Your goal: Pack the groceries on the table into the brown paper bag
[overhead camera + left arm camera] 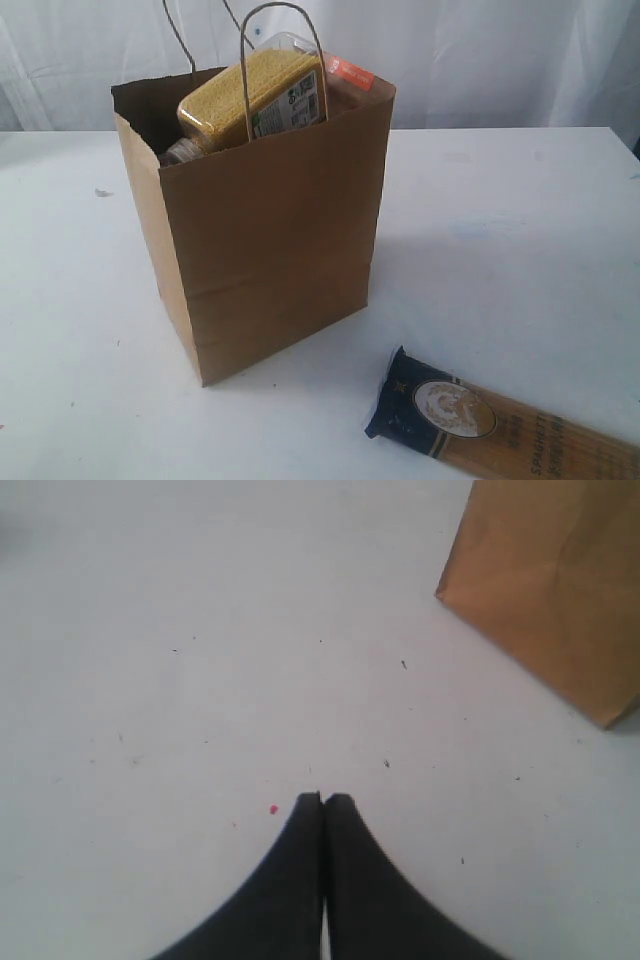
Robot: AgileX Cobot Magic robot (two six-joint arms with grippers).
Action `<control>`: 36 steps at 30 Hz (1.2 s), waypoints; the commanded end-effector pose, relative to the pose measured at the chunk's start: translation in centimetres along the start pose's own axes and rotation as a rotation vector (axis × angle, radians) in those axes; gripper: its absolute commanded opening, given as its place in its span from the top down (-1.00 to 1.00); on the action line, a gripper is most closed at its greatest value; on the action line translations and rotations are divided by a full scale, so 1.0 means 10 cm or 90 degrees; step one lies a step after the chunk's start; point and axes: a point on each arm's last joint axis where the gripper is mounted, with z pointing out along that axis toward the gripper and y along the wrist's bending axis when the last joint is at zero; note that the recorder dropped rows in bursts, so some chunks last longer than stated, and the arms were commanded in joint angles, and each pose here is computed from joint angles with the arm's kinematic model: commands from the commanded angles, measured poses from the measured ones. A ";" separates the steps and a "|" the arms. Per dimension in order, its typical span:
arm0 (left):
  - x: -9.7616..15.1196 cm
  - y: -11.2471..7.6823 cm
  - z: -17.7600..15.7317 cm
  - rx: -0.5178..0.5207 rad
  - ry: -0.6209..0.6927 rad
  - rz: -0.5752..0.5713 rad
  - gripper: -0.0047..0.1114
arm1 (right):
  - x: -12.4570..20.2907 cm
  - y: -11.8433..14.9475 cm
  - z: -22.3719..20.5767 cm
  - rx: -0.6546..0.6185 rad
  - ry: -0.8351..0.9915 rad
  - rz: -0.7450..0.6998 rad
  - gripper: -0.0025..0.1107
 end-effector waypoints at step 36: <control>-0.12 0.04 0.00 -0.025 -0.102 -0.003 0.92 | 0.64 0.86 1.39 -0.099 0.991 -0.694 0.96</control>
